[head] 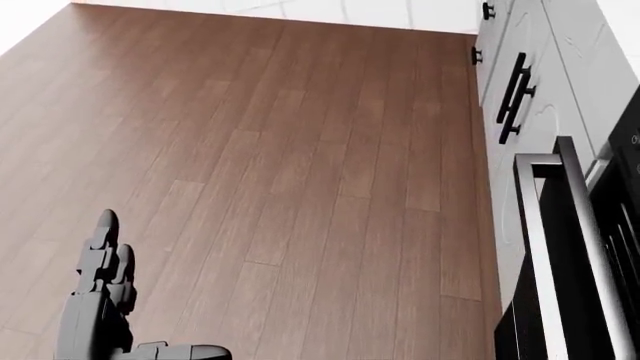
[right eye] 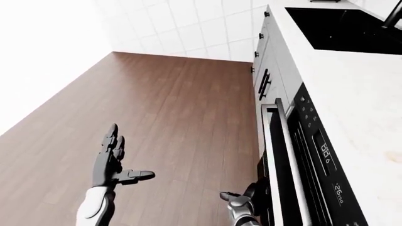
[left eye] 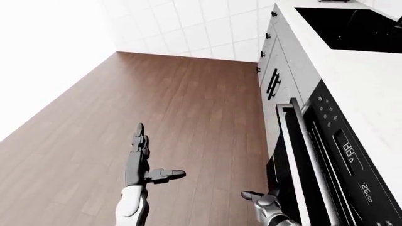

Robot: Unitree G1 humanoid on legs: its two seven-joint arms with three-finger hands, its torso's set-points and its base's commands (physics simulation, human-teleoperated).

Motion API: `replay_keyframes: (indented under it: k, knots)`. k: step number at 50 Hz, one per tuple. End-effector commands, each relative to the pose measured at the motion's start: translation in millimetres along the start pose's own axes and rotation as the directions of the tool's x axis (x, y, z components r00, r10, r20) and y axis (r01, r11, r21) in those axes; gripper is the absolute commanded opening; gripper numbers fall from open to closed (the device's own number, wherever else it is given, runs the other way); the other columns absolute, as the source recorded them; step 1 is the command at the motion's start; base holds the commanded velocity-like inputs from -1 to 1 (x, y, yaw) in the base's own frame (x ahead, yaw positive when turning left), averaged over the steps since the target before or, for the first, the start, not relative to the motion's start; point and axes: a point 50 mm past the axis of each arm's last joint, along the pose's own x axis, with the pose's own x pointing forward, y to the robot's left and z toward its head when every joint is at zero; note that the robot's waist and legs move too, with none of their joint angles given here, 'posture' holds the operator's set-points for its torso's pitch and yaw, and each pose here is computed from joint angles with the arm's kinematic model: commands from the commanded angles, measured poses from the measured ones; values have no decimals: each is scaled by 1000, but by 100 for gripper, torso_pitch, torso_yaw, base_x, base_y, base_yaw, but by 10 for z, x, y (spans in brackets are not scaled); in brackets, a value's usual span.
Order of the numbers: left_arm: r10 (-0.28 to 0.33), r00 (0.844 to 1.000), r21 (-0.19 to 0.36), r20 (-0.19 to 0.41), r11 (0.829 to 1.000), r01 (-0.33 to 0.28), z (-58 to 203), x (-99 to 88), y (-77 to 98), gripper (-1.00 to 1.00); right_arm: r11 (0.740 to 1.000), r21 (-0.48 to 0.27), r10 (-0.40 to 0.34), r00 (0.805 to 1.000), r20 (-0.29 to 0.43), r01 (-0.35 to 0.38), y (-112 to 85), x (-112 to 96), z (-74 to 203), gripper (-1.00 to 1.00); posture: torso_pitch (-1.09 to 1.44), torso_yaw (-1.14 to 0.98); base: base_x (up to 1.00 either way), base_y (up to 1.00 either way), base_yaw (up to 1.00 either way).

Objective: Close the dishwasher door

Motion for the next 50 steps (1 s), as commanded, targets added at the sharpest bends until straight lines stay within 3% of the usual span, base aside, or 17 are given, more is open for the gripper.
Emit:
replay_keyframes:
  k: [1, 50]
  knots:
    - [-5, 996, 1, 87, 1000, 5, 162, 29, -11, 100, 995, 49, -93, 994, 52, 90, -150, 113, 173, 100, 0, 0, 0, 0, 0]
    - [-5, 995, 3, 95, 1000, 4, 210, 5, -21, 100, 977, 62, -204, 979, 1, 203, -642, 412, -121, 100, 0, 0, 0, 0, 0]
